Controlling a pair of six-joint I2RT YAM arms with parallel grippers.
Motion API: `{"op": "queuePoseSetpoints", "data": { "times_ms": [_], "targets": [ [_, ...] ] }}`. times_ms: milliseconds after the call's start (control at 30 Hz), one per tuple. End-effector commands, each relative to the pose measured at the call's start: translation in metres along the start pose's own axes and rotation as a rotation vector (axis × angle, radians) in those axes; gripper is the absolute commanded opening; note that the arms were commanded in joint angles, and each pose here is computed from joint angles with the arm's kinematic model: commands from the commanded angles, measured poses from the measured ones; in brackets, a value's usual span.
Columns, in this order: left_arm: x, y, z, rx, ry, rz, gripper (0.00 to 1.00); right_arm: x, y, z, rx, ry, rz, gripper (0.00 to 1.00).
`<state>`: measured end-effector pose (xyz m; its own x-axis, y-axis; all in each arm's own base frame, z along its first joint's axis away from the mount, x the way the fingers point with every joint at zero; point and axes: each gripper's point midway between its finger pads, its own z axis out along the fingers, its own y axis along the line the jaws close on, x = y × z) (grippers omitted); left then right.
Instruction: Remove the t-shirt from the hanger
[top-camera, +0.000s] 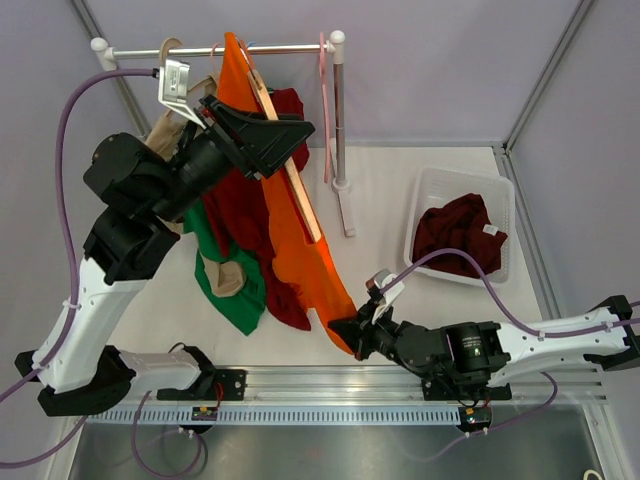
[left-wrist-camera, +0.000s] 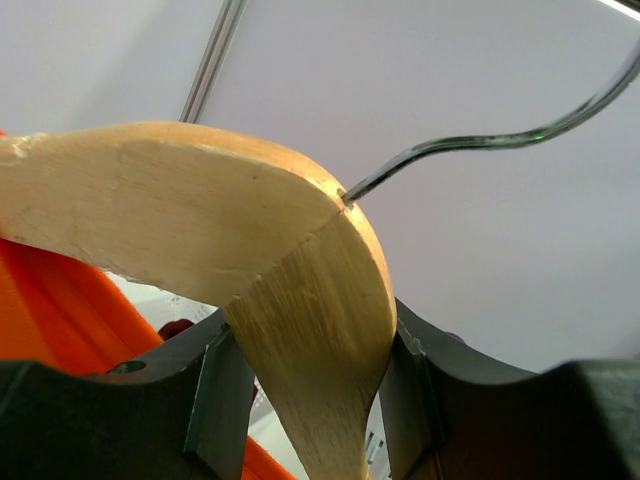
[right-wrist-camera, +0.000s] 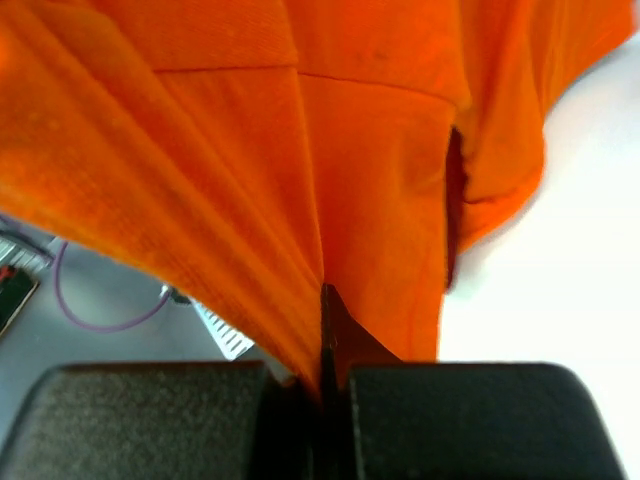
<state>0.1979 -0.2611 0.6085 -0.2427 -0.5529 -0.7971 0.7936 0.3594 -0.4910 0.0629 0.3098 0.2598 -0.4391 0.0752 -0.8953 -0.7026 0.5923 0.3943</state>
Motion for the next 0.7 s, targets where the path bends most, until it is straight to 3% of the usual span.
{"op": "queuePoseSetpoints", "data": {
  "times_ms": [0, 300, 533, 667],
  "targets": [
    [-0.072, -0.055, -0.013, 0.183, -0.208, 0.005, 0.0, 0.035, -0.036, 0.0, 0.14, 0.054, -0.049, 0.0],
    [-0.101, -0.07, -0.02, 0.226, -0.265, 0.018, 0.0, 0.073, -0.057, -0.003, 0.208, 0.148, -0.035, 0.0],
    [-0.083, -0.093, -0.022, 0.372, -0.164, -0.109, 0.0, 0.093, -0.096, 0.002, 0.384, 0.12, -0.087, 0.0],
    [-0.104, -0.099, -0.032, 0.351, -0.225, -0.063, 0.0, 0.115, -0.104, 0.008, 0.453, 0.179, -0.133, 0.0]
  ]
}}
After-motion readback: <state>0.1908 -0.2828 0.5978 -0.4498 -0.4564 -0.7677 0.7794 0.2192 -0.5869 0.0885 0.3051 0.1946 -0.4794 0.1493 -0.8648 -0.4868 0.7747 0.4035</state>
